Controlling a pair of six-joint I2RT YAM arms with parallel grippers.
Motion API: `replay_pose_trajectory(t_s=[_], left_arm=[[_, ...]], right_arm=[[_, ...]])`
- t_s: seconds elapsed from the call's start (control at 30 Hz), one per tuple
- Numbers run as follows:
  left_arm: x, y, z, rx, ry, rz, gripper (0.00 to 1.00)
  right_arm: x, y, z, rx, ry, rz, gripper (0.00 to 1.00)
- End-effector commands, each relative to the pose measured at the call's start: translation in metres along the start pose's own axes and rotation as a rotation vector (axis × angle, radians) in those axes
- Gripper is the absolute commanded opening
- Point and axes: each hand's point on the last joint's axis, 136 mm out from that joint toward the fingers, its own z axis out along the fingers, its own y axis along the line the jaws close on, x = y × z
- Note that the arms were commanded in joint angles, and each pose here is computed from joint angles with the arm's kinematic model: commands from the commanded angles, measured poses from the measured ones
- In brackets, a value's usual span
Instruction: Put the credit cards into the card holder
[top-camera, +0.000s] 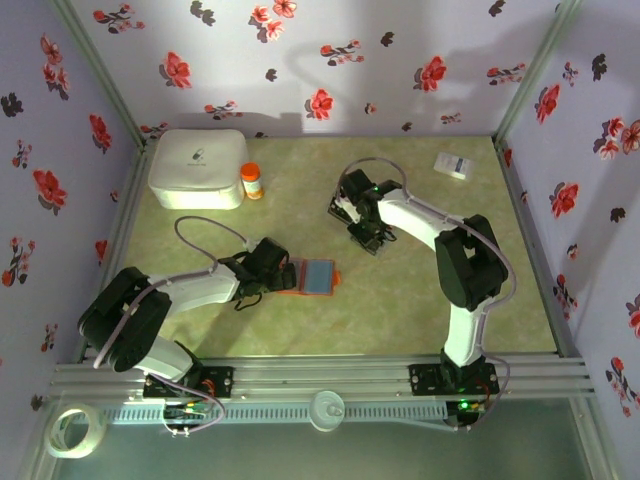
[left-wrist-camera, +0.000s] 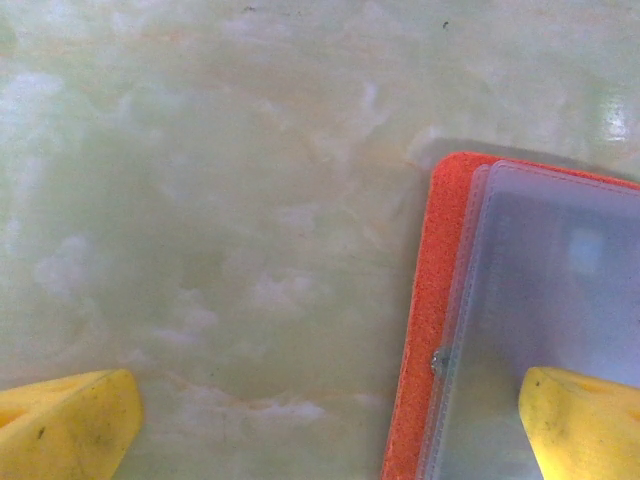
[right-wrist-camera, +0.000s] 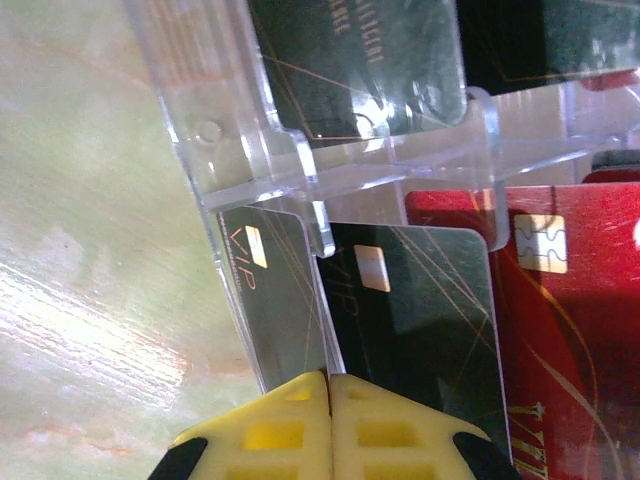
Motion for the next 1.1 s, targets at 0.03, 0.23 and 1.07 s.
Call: replay_pose_trajectory(t_s=[0.03,0.23,1.07], left_arm=[[0.032,0.033,0.015,-0.121,0.099,0.01,1.0],[0.033,0.034,0.015,-0.124,0.101,0.01,1.0],[0.03,0.052,0.0,-0.185,0.059,-0.032,1.0]], right_arm=[[-0.002,0.008,-0.014,-0.035,-0.011,-0.045,0.0],[-0.01,0.011,-0.045,-0.023,-0.07,-0.089,0.0],[-0.04,0.113,-0.116,-0.726,-0.694,0.724,0.0]])
